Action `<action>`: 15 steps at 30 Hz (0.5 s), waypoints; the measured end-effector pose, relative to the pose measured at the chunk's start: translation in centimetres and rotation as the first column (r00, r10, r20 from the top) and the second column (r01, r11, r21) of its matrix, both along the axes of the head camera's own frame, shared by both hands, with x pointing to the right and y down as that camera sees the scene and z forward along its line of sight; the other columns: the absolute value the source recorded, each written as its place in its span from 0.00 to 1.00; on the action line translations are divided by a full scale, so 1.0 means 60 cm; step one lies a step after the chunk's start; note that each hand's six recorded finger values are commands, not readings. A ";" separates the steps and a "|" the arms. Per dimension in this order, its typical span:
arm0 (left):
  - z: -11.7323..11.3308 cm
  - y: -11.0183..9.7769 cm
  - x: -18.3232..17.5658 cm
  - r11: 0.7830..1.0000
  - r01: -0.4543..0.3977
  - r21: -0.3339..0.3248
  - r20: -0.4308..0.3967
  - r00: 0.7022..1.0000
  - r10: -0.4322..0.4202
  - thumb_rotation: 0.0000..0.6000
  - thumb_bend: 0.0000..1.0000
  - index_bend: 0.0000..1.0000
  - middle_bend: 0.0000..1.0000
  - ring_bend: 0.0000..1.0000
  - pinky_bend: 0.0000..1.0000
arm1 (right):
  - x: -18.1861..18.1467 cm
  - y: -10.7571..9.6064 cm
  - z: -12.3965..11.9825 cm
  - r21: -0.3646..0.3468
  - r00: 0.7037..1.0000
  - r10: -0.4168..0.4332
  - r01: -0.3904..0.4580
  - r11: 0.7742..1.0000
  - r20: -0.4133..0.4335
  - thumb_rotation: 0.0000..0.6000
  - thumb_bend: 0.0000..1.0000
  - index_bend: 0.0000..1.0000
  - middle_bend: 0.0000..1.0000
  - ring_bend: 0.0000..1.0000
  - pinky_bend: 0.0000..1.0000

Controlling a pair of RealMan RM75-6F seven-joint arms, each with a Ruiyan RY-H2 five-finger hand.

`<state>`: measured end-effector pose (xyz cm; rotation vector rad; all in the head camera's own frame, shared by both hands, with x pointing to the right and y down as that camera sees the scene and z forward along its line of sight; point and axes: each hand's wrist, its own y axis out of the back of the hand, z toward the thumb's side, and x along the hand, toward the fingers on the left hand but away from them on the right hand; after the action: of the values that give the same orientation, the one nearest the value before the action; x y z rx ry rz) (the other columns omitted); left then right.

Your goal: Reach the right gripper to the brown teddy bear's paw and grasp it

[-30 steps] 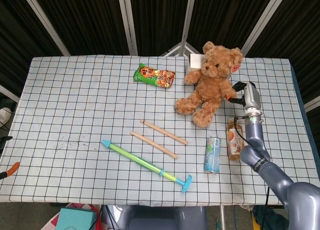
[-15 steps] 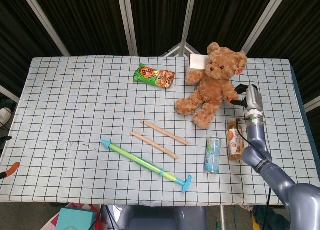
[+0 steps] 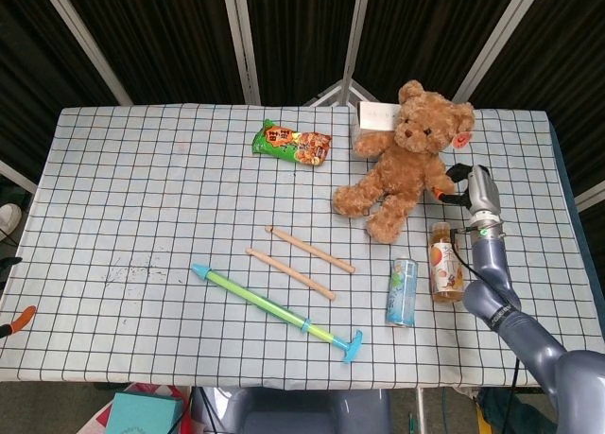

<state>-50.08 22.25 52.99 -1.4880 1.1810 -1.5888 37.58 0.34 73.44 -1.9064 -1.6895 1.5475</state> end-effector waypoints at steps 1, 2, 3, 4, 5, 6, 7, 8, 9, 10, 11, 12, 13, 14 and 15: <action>0.000 0.000 0.000 1.000 0.001 -0.001 -0.001 1.000 -0.001 1.00 0.31 0.23 0.00 0.00 0.12 | -0.001 0.001 -0.001 -0.004 1.000 -0.011 0.011 1.000 0.001 1.00 0.30 0.09 0.16 0.12 0.00; 0.001 0.000 0.000 1.000 0.001 -0.002 -0.001 1.000 -0.001 1.00 0.31 0.23 0.00 0.00 0.12 | -0.001 0.002 -0.003 -0.011 1.000 -0.026 0.026 1.000 0.001 1.00 0.27 0.03 0.11 0.08 0.00; 0.001 0.000 -0.001 1.000 0.001 -0.002 -0.002 1.000 -0.001 1.00 0.31 0.23 0.00 0.00 0.12 | -0.001 0.004 -0.003 -0.019 0.999 -0.037 0.037 0.999 0.002 1.00 0.26 0.01 0.09 0.06 0.00; 0.000 -0.001 -0.001 1.000 0.001 -0.002 -0.002 1.000 -0.001 1.00 0.31 0.23 0.00 0.00 0.12 | 0.000 0.006 -0.003 -0.028 0.999 -0.045 0.045 0.999 0.005 1.00 0.25 0.00 0.07 0.05 0.00; 0.000 -0.001 -0.001 1.000 0.001 -0.001 -0.003 1.000 -0.001 1.00 0.31 0.23 0.00 0.00 0.12 | 0.000 0.008 -0.004 -0.039 0.999 -0.053 0.053 0.998 0.010 1.00 0.24 0.00 0.06 0.04 0.00; 0.000 -0.001 -0.001 1.000 0.001 -0.001 -0.004 1.000 -0.001 1.00 0.31 0.23 0.00 0.00 0.12 | 0.001 0.010 -0.006 -0.046 0.998 -0.057 0.058 0.997 0.015 1.00 0.24 0.00 0.06 0.04 0.00; -0.001 0.000 -0.001 1.000 0.000 -0.001 -0.005 1.000 0.000 1.00 0.31 0.23 0.00 0.00 0.12 | 0.002 0.012 -0.007 -0.050 0.998 -0.059 0.060 0.997 0.021 1.00 0.24 0.00 0.06 0.04 0.00; -0.001 0.000 -0.001 1.000 0.000 -0.001 -0.005 1.000 0.000 1.00 0.31 0.23 0.00 0.00 0.12 | 0.004 0.015 -0.011 -0.052 0.998 -0.059 0.061 0.997 0.031 1.00 0.24 0.00 0.06 0.04 0.00; -0.001 0.000 -0.001 1.000 0.000 -0.001 -0.006 1.000 0.000 1.00 0.31 0.23 0.00 0.00 0.12 | 0.006 0.017 -0.015 -0.052 0.998 -0.057 0.059 0.997 0.038 1.00 0.24 0.00 0.06 0.04 0.00; -0.001 0.000 -0.001 1.000 -0.001 -0.002 -0.008 1.000 0.001 1.00 0.31 0.23 0.00 0.00 0.12 | 0.010 0.020 -0.019 -0.049 0.998 -0.053 0.055 0.997 0.045 1.00 0.24 0.00 0.06 0.04 0.00; -0.001 0.000 -0.001 1.000 -0.003 -0.003 -0.009 1.000 0.003 1.00 0.31 0.23 0.00 0.00 0.12 | 0.017 0.024 -0.026 -0.044 0.998 -0.047 0.049 0.998 0.052 1.00 0.24 0.00 0.06 0.04 0.00; 0.000 0.000 -0.001 1.000 -0.004 -0.004 -0.010 1.000 0.004 1.00 0.31 0.23 0.00 0.00 0.12 | 0.022 0.027 -0.031 -0.039 0.998 -0.042 0.044 0.998 0.057 1.00 0.24 0.00 0.06 0.04 0.00; 0.000 0.000 0.000 1.000 -0.006 -0.005 -0.013 1.000 0.006 1.00 0.31 0.23 0.00 0.00 0.12 | 0.033 0.033 -0.041 -0.031 0.998 -0.036 0.038 0.999 0.057 1.00 0.24 0.00 0.06 0.04 0.00; -0.001 0.000 0.001 1.000 -0.008 -0.005 -0.015 1.000 0.008 1.00 0.31 0.23 0.00 0.00 0.12 | 0.043 0.038 -0.048 -0.023 0.998 -0.032 0.034 0.999 0.053 1.00 0.24 0.00 0.06 0.04 0.00; -0.001 0.000 0.001 1.000 -0.010 -0.006 -0.017 1.000 0.010 1.00 0.31 0.23 0.00 0.00 0.12 | 0.054 0.044 -0.056 -0.016 0.998 -0.030 0.031 0.999 0.046 1.00 0.24 0.00 0.06 0.04 0.00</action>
<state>-50.00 22.25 52.95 -1.5112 1.1776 -1.5773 40.81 2.98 70.05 -1.9810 -1.6630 1.5229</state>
